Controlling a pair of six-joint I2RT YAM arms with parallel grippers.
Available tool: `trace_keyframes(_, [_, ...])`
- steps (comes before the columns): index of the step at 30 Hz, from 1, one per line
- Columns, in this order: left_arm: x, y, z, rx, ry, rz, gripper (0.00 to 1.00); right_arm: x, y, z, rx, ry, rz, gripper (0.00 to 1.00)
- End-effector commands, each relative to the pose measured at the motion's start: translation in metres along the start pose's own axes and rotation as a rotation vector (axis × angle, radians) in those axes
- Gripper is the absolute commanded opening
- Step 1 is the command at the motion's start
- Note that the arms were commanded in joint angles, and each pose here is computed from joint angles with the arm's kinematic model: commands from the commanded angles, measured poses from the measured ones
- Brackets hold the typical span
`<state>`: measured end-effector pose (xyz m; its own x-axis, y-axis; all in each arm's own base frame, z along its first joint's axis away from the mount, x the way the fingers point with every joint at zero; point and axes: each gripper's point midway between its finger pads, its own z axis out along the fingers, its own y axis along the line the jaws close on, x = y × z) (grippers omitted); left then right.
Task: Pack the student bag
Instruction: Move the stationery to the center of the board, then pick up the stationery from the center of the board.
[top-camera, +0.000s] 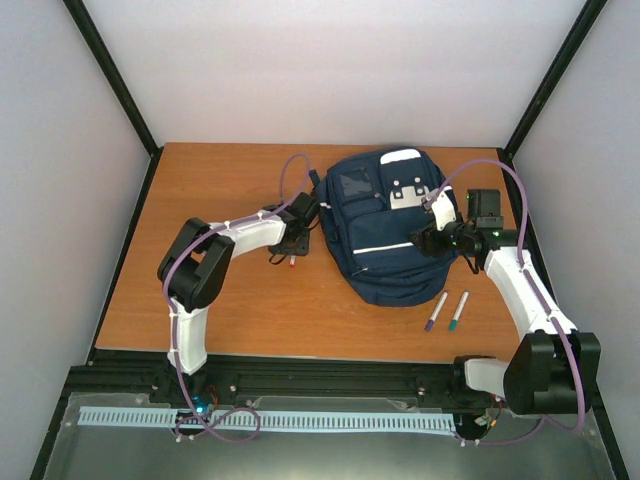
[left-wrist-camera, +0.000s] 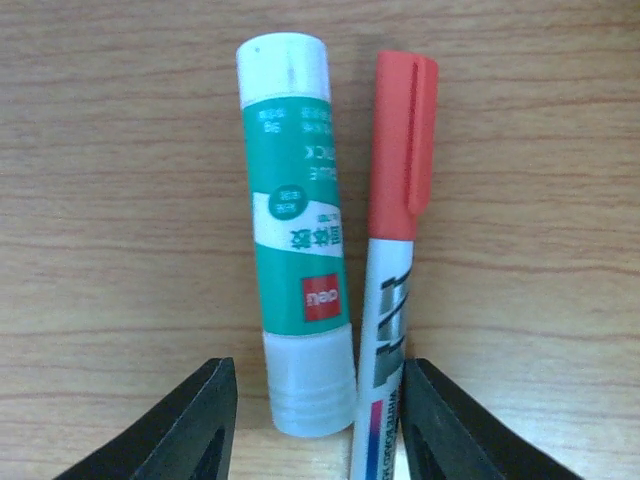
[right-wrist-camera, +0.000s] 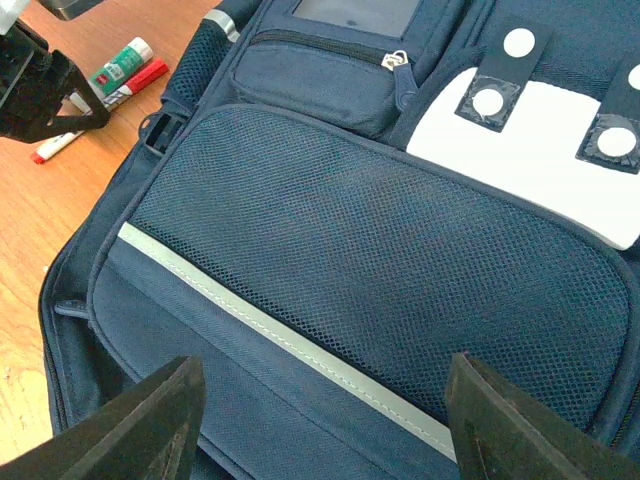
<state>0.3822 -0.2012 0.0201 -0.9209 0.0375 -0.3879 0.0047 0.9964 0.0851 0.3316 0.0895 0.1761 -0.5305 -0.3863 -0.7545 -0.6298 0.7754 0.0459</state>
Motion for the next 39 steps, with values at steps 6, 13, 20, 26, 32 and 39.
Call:
trace_keyframes(6, [-0.014,0.019,-0.023,-0.035,-0.017,-0.056,0.54,-0.010,0.003,-0.005,-0.014,-0.027,-0.017,0.67])
trace_keyframes(13, [-0.047,0.015,-0.017,0.044,-0.023,-0.122,0.52,-0.009,0.003,-0.005,-0.015,-0.025,-0.017,0.66])
trace_keyframes(20, [-0.066,0.021,0.000,0.056,0.001,-0.164,0.46,-0.009,0.003,-0.006,-0.013,-0.023,-0.022,0.66])
trace_keyframes(26, [-0.064,0.029,0.009,0.015,0.006,-0.182,0.32,-0.008,0.003,-0.005,-0.016,-0.020,-0.021,0.66])
trace_keyframes(32, [-0.058,0.037,0.014,-0.023,0.014,-0.181,0.24,-0.007,0.003,-0.004,-0.020,-0.018,-0.021,0.66])
trace_keyframes(39, [-0.047,0.046,0.017,-0.066,0.037,-0.179,0.22,-0.007,0.004,-0.003,-0.026,-0.016,-0.018,0.66])
